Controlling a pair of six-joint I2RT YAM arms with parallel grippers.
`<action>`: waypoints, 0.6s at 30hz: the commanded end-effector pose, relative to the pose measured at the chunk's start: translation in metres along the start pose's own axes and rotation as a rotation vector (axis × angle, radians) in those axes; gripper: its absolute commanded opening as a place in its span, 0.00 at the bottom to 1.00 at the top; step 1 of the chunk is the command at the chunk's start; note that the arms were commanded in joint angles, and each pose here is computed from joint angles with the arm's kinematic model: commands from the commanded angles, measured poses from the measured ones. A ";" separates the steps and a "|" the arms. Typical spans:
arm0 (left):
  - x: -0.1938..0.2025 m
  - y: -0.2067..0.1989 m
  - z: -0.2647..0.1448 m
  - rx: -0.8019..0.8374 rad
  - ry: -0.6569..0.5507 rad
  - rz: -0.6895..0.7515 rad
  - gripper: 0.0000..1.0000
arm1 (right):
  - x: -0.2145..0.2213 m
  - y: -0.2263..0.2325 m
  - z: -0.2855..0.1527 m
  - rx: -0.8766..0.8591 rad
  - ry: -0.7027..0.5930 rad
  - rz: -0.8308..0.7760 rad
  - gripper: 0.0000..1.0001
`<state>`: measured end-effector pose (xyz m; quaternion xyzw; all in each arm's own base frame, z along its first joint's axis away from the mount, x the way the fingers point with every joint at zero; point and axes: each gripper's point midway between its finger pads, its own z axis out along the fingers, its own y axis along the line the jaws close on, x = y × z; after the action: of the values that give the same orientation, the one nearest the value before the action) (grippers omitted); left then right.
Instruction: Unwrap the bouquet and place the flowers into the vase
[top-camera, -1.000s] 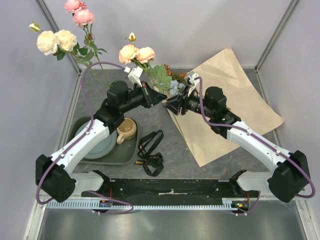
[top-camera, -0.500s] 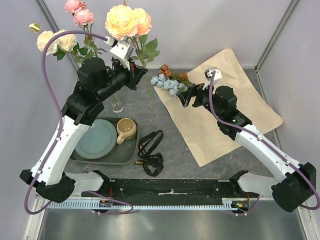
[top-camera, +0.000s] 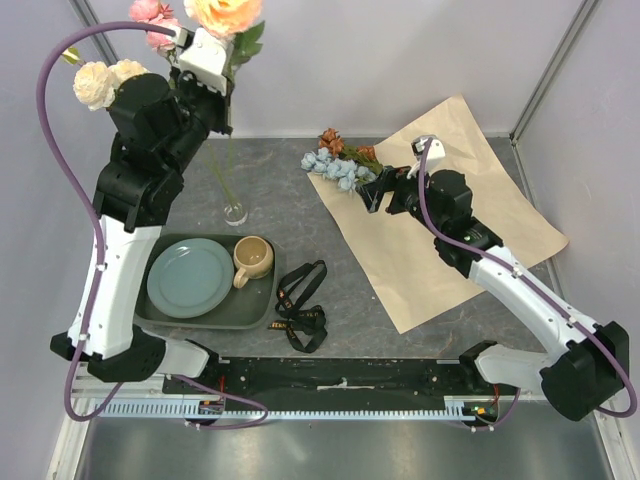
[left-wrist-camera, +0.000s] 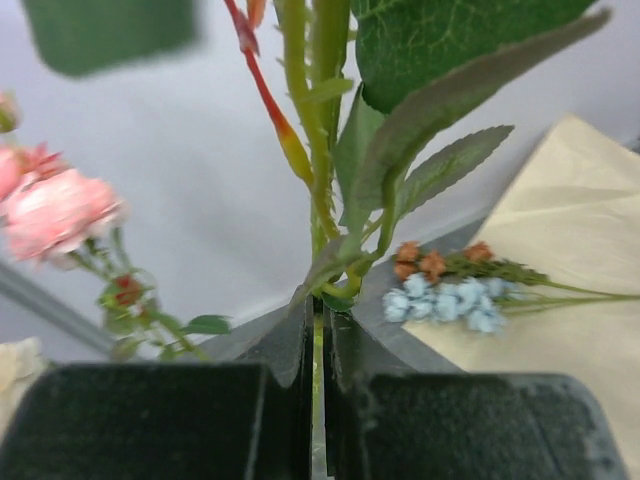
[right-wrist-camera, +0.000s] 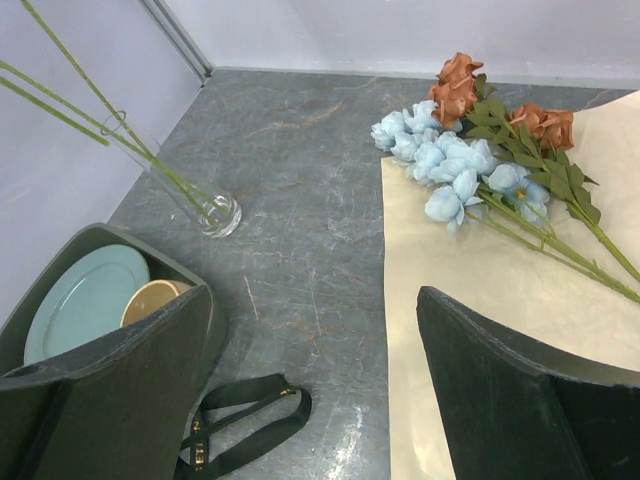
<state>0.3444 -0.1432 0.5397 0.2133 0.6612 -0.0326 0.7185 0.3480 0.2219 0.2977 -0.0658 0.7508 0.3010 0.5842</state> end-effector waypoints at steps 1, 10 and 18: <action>-0.010 0.041 -0.004 -0.105 -0.010 0.030 0.02 | -0.001 0.002 0.003 -0.015 0.001 0.019 0.91; -0.015 0.057 -0.004 -0.115 -0.041 0.008 0.02 | 0.006 -0.003 0.008 -0.011 0.024 0.031 0.91; -0.011 0.062 0.005 -0.124 -0.039 -0.033 0.02 | 0.009 -0.006 0.009 -0.007 0.032 0.036 0.91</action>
<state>0.3683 -0.0913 0.5475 0.1713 0.6712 0.0103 0.7211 0.3542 0.2239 0.2782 -0.0623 0.7688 0.3022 0.5601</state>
